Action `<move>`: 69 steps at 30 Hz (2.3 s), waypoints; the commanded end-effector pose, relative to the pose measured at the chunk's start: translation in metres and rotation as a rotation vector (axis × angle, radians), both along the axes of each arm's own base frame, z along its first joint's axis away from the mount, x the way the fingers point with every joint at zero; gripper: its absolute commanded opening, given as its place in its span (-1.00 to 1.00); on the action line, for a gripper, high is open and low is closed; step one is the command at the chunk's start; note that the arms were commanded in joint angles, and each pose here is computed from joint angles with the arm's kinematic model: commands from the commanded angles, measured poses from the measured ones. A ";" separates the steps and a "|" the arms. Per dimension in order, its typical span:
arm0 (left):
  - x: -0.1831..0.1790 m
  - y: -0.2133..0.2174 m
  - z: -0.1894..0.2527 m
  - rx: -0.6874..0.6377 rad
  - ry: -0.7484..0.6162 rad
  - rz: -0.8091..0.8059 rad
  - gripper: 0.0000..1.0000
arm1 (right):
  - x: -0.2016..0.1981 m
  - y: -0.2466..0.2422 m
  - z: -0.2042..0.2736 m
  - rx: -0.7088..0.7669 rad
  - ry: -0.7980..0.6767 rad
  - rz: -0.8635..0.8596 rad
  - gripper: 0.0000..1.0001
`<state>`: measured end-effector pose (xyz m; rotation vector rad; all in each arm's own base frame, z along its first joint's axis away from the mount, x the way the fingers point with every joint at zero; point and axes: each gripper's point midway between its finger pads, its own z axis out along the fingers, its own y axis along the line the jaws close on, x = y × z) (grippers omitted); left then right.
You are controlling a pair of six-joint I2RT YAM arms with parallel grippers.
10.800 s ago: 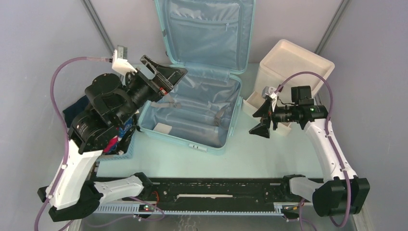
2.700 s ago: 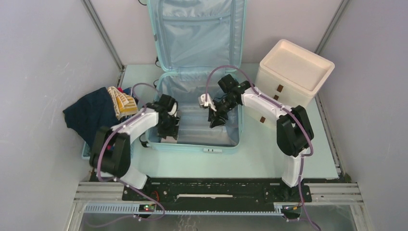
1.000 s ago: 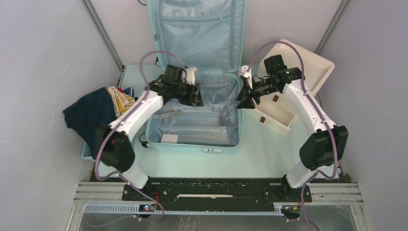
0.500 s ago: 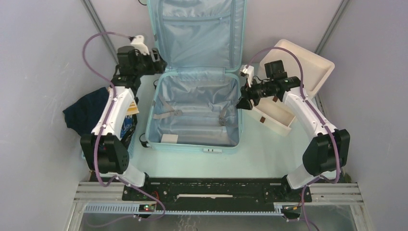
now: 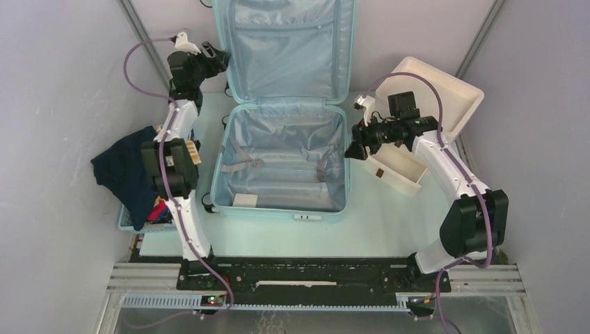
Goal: Open, take out, and arrange the luggage
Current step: Adjust the luggage at the center of the board.
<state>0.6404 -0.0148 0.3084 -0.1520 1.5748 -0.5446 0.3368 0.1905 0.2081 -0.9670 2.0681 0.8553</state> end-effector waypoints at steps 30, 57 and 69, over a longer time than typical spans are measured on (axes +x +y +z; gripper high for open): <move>-0.069 -0.052 0.137 0.195 -0.453 -0.265 -1.00 | 0.014 -0.001 -0.067 -0.110 0.278 -0.526 0.21; -0.242 -0.061 0.144 0.108 -0.471 -0.192 -1.00 | 0.118 -0.016 -0.040 -0.173 -0.037 -0.564 -1.00; -0.331 -0.059 0.104 0.028 -0.376 -0.141 -1.00 | 0.147 0.014 -0.038 -0.134 -0.169 -0.382 -1.00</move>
